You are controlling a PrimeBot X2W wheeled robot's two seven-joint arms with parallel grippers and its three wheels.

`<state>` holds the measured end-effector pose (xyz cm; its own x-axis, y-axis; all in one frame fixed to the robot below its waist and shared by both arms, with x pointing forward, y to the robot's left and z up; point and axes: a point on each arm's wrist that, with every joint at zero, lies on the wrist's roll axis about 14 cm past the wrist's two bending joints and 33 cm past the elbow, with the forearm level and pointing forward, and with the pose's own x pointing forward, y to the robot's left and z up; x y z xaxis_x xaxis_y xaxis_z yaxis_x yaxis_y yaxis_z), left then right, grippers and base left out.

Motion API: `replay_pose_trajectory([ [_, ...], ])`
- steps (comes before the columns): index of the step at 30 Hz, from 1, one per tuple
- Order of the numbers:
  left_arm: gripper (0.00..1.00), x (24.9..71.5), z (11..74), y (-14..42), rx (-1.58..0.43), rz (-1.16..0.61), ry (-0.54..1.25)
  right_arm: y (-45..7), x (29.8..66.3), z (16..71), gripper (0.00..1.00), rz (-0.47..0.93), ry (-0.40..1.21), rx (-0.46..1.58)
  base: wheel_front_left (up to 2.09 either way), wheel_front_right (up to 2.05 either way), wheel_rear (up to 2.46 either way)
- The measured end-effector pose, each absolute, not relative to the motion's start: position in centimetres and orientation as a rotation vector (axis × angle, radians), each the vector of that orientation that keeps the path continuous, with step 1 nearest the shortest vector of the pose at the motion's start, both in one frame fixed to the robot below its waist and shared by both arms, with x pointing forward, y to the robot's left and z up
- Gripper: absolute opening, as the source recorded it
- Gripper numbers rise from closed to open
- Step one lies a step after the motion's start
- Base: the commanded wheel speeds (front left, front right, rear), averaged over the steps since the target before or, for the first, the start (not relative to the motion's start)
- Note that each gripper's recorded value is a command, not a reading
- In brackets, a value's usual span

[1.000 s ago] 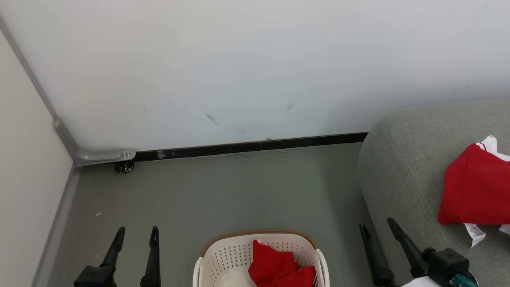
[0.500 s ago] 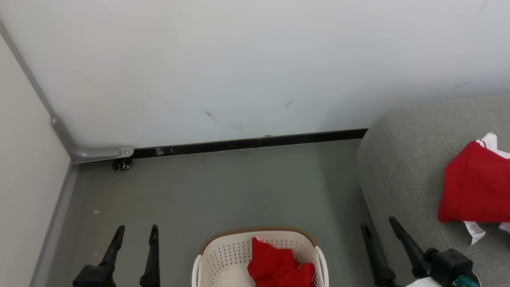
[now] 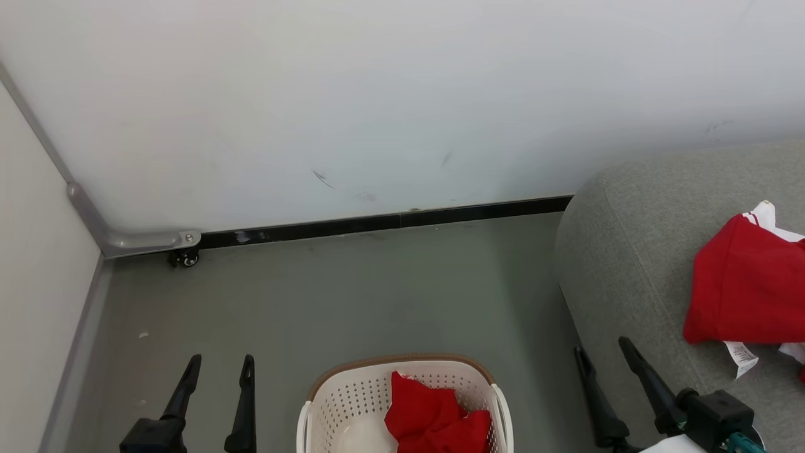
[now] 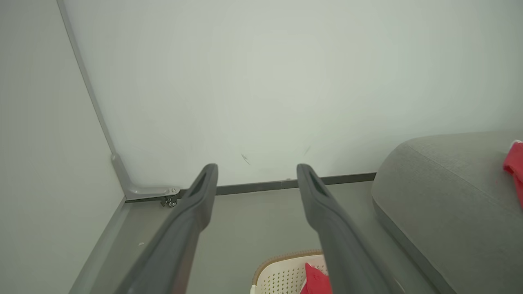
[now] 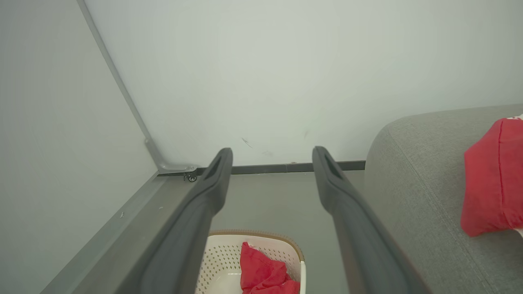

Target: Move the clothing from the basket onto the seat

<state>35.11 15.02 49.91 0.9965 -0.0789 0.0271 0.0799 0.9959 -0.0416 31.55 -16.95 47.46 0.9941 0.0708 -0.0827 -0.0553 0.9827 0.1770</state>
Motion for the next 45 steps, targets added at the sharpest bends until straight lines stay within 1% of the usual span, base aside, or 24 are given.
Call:
replay_pose_trajectory([
  [9,1.0,35.3,49.0,13.4,-0.023,-0.143,0.0,-17.6,31.7,47.7,1.0,0.044,0.082,0.169,0.0,0.0,0.0],
  [24,1.0,38.1,48.0,11.3,0.011,-0.235,0.023,-19.0,32.8,47.3,1.0,0.004,0.101,0.133,0.0,0.0,0.0],
  [45,1.0,43.1,46.0,8.1,0.031,-0.344,0.048,-20.9,36.9,47.4,1.0,-0.043,0.082,0.099,0.0,0.0,0.0],
])
